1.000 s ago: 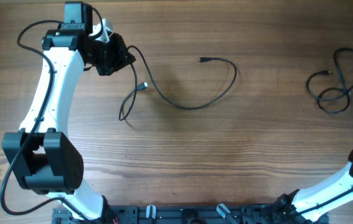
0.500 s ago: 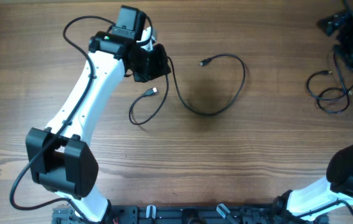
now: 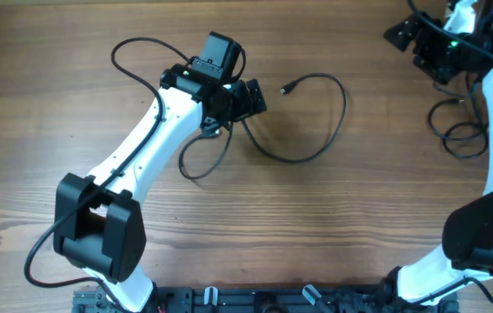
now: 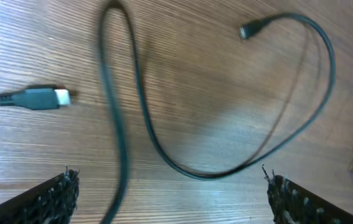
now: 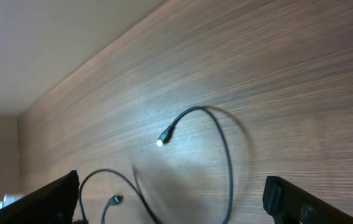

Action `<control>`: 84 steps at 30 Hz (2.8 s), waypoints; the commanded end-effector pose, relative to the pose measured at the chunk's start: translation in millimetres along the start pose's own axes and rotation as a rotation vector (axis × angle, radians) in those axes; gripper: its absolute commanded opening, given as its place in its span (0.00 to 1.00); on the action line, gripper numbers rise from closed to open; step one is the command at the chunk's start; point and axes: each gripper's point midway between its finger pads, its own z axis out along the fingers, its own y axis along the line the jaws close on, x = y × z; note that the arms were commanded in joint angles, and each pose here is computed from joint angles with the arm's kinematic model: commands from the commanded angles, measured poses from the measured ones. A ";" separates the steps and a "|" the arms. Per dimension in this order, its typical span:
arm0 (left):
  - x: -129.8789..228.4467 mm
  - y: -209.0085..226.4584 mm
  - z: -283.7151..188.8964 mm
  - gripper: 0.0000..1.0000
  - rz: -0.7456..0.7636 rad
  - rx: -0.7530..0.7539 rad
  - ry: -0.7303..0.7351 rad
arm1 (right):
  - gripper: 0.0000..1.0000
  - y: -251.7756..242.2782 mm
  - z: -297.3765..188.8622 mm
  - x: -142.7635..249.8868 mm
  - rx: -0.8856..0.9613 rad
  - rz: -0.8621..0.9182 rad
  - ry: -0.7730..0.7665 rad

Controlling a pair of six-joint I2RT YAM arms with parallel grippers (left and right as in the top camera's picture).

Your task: Untangle cables

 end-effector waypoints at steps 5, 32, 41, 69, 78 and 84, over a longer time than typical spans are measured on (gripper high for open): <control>-47.4 16.2 -85.1 1.00 -0.084 0.063 -0.204 | 0.97 38.7 11.6 24.1 0.007 -0.112 0.041; -92.2 193.6 -141.9 1.00 -0.473 -0.198 -0.312 | 0.66 178.3 177.4 252.8 -0.102 -0.584 0.471; -89.0 195.8 -135.6 0.89 -0.478 -0.209 -0.286 | 0.12 168.4 211.3 263.5 -0.074 -0.596 0.478; -91.5 166.1 -127.5 0.77 -0.401 -0.173 -0.298 | 0.04 -60.1 -150.8 -226.1 0.565 -0.015 -0.878; -93.8 141.0 -121.9 0.77 -0.338 -0.136 -0.314 | 0.04 -181.8 -197.3 -193.6 0.691 0.327 -0.808; -90.5 130.4 -118.6 0.77 -0.312 -0.128 -0.307 | 0.04 -201.7 -207.8 -192.8 0.626 0.358 -0.796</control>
